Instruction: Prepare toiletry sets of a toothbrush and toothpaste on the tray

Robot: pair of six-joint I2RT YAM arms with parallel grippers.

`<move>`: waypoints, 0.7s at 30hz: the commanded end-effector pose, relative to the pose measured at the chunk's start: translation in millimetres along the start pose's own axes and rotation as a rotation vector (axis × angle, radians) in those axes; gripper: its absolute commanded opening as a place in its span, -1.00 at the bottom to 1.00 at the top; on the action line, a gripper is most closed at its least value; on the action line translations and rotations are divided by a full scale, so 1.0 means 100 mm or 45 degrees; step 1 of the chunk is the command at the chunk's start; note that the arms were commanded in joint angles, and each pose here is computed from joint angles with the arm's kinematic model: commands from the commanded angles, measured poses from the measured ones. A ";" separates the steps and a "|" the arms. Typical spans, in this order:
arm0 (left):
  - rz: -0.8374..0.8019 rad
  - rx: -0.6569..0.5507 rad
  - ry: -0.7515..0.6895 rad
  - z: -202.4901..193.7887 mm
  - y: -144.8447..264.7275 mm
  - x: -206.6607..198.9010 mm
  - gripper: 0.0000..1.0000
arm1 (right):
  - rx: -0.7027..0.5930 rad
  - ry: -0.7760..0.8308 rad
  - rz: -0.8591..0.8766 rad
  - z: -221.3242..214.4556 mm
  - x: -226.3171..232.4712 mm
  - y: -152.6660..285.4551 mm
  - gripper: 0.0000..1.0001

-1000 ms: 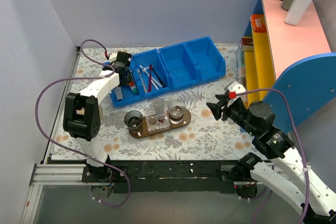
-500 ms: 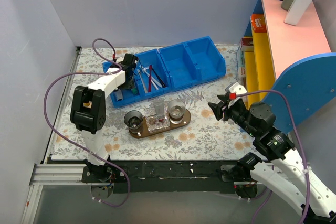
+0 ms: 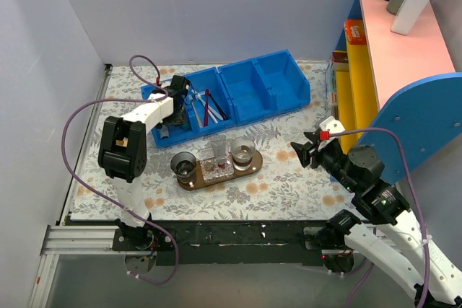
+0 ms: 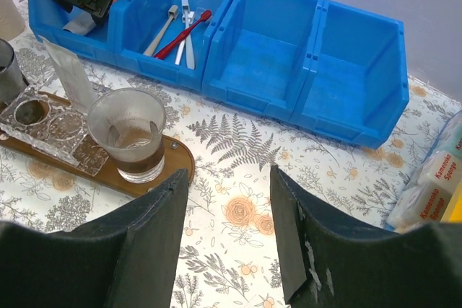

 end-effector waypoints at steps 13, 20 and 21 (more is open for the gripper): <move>-0.017 0.037 0.026 -0.05 -0.08 0.06 0.19 | -0.057 0.033 -0.064 0.05 -0.07 0.07 0.13; -0.010 0.064 0.040 -0.12 -0.14 0.12 0.19 | -0.058 0.040 -0.082 0.05 -0.08 0.08 0.13; -0.021 0.062 0.043 -0.12 -0.14 0.12 0.19 | -0.058 0.040 -0.083 0.05 -0.09 0.08 0.13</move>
Point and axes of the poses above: each gripper's point midway between its finger pads, its own y axis back along the fingers, its own x axis along the line the jaws close on, z = x × y, the point moved 7 cm from there along y, back along the fingers, and after that the axes turned 6 degrees about -y, right-handed, at the moved point
